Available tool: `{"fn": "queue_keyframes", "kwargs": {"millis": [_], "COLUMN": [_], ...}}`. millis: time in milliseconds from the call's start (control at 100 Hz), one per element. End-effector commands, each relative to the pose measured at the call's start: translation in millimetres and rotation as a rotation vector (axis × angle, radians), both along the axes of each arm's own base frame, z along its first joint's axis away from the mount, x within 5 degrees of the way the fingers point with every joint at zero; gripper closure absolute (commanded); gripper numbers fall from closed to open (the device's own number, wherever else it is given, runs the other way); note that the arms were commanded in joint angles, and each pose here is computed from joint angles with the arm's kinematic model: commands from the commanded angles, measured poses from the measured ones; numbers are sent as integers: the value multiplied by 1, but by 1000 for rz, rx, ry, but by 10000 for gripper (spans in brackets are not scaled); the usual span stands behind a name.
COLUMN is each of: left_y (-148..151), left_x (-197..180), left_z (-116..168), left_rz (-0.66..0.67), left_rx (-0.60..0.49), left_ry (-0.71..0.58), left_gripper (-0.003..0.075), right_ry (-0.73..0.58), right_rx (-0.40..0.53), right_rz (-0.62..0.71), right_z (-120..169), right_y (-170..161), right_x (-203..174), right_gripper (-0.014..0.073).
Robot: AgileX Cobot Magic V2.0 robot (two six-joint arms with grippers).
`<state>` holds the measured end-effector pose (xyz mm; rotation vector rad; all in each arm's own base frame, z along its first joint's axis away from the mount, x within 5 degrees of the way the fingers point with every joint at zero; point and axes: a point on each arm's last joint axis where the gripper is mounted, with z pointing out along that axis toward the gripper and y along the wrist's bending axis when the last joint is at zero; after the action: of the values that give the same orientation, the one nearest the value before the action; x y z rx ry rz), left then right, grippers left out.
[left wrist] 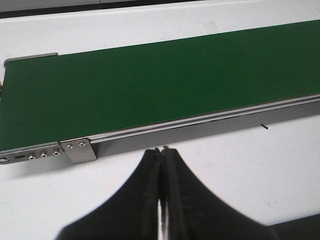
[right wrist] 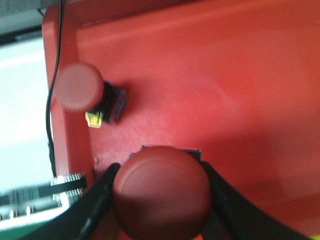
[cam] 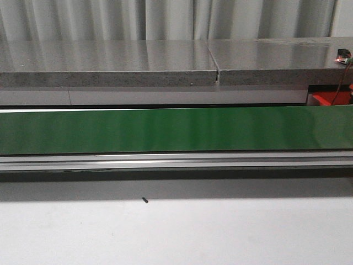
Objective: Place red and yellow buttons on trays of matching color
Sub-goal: 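Carry the red button into the red tray and open the right gripper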
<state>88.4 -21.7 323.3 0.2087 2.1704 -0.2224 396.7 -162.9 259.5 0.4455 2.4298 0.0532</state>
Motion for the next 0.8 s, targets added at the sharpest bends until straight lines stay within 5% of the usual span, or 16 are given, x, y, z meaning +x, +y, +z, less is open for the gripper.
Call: {"fn": "queue_keyframes", "kwargs": {"millis": [0,380,790], "left_y": [-1,-1,-1], "left_x": [3,3,3], "left_z": [13,13,13], "left_rz": [3,3,3], "left_rx": [-31,-31,-31], "left_ry": [-77,-77,-77], "left_gripper": [741,741,741], "right_ry": [-150,-134,-85], "right_rx": [-38,-25,-5], "right_rz": [-31,-20,-15], "right_z": [35,4,-21], "right_y": [-7,-27,-31], "right_x": [9,56,65], "right_gripper": [608,608,583]}}
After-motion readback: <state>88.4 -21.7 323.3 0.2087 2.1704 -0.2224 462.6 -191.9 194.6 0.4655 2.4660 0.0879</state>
